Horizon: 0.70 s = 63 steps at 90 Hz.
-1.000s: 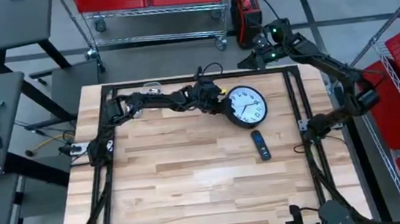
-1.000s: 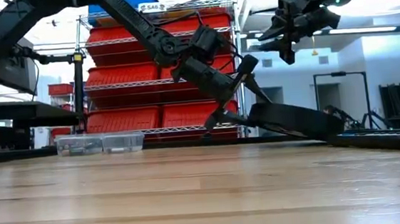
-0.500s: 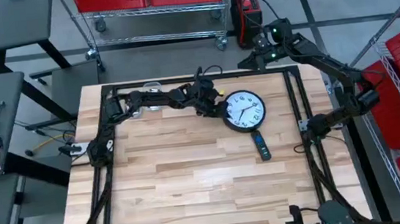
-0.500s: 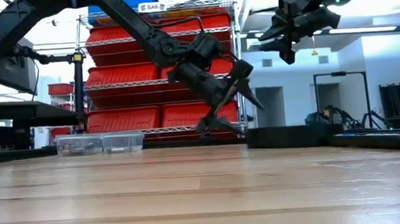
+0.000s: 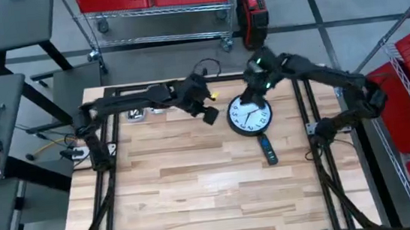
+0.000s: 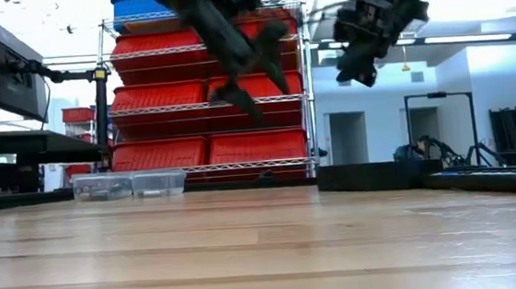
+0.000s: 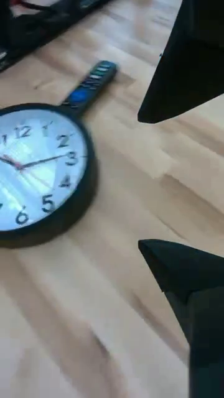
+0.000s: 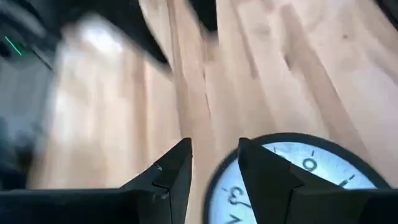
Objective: Insert battery
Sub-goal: Move the wall clock to the top right of the table
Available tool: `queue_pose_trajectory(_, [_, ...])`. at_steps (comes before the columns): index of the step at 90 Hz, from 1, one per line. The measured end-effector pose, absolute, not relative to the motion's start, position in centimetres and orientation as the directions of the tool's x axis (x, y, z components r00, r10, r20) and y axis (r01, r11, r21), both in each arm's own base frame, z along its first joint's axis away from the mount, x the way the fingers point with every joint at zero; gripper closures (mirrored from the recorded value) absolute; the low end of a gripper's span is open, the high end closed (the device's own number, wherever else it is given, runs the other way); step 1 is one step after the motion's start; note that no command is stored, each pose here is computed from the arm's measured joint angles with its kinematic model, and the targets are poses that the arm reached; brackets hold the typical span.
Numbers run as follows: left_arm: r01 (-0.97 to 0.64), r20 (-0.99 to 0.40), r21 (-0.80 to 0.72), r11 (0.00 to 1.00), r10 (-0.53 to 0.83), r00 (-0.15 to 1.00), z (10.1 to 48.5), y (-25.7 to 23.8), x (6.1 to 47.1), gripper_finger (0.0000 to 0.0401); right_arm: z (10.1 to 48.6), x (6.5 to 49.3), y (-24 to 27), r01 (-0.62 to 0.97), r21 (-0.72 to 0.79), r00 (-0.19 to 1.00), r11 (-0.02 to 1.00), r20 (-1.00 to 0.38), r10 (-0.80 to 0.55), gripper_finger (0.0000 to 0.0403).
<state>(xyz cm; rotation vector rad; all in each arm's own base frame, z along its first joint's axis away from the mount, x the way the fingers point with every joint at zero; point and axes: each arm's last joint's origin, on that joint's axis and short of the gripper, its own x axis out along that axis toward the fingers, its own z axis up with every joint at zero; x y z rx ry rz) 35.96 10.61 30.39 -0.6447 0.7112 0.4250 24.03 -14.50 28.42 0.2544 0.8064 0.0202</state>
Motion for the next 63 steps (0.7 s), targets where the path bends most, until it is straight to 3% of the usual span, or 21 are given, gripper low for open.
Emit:
queue_pose_trajectory(15, [-0.579, -0.734, -0.277, 0.767, 0.22, 0.643, 35.0, 7.5, 31.0, 0.0099, 28.3, 26.6, -10.3, -0.064, 0.005, 0.65, 0.998, -0.758, 0.046, 0.0286])
queue_pose_trajectory(26, [-0.61, -0.743, -0.2, 0.767, 0.287, 0.604, 37.1, 5.8, 27.7, 0.0099, 26.7, 28.4, -8.4, -0.25, -0.117, 0.595, 0.961, -0.802, 0.057, 0.032])
queue_pose_trajectory(42, [-0.634, -0.745, -0.168, 0.755, 0.324, 0.583, 39.0, 4.0, 23.7, 0.0099, 22.3, 31.2, -7.1, -0.394, -0.131, 0.463, 0.91, -0.883, 0.073, 0.0394])
queue_pose_trajectory(63, [-0.657, -0.741, -0.111, 0.746, 0.379, 0.555, 39.9, 3.2, 21.2, 0.0099, 17.8, 33.5, -6.2, -0.433, -0.099, 0.326, 0.896, -0.944, 0.053, 0.0399])
